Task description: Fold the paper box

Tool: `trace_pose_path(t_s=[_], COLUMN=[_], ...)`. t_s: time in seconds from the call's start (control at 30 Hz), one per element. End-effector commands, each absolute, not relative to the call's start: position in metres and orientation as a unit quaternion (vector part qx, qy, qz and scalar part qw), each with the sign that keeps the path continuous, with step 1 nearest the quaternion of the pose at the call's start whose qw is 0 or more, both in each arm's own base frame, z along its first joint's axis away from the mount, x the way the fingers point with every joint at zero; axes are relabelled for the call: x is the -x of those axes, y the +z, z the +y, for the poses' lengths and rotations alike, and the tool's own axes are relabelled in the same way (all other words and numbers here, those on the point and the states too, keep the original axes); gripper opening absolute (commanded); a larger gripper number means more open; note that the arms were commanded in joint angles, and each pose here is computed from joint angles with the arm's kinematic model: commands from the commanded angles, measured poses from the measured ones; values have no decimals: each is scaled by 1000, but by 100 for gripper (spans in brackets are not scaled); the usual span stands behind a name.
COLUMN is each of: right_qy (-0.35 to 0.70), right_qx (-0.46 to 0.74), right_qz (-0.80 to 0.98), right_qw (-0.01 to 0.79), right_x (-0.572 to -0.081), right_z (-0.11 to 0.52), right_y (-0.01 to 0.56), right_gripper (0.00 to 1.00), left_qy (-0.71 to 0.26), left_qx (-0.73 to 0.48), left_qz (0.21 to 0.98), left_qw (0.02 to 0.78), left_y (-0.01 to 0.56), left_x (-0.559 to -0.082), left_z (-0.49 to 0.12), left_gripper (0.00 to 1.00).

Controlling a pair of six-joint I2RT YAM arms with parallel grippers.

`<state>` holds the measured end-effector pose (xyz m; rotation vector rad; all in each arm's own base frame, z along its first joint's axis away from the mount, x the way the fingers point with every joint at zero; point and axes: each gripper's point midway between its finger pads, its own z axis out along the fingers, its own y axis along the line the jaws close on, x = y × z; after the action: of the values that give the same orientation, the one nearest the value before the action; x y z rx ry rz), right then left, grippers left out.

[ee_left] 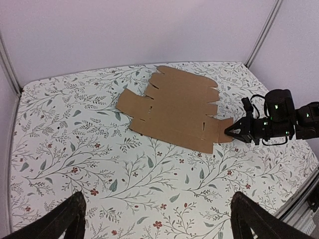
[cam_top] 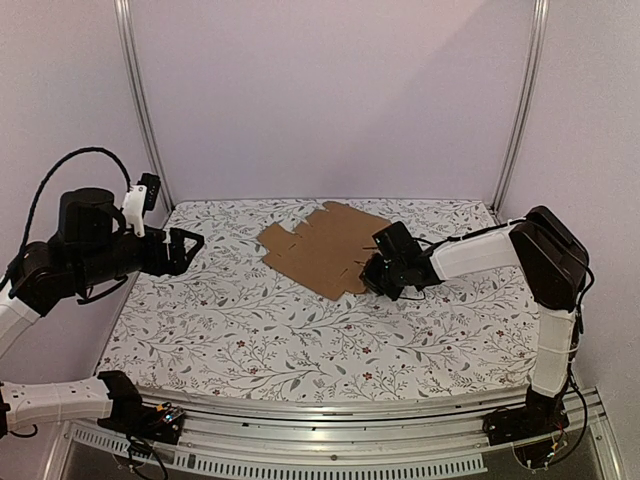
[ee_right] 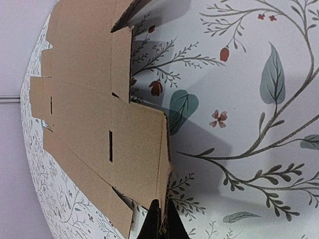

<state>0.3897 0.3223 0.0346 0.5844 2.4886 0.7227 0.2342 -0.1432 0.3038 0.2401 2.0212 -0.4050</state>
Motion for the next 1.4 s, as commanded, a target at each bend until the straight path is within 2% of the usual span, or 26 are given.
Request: trace_pose_path(t_s=[0.0,0.4,0.9,1.07,1.37], right_qy=[273,305,188,122,15], right_qx=[-184,-8,302,391,481], right_qz=[913,933,933,911,875], right_qw=[240,189,62,54,47], right_x=[-386,-344,-298,-306,-336], right_z=[324,337,291,277,268], right_y=[46,83,96,91,80], right_gripper=[0,0,0,0,0], left_qy=[-165,-157,-165,-171,-182], left_qx=[-101,-113,-124,-132,-141], left_qz=[838,830,828,830,831], left_qw=[510,524,522,514,506], left_y=[310,323,322,318,315], left_x=[-233,-241,-247,-248,-246], left_z=[-143,-147,-157,-164,-169], left_gripper=[99,99,100,100,100])
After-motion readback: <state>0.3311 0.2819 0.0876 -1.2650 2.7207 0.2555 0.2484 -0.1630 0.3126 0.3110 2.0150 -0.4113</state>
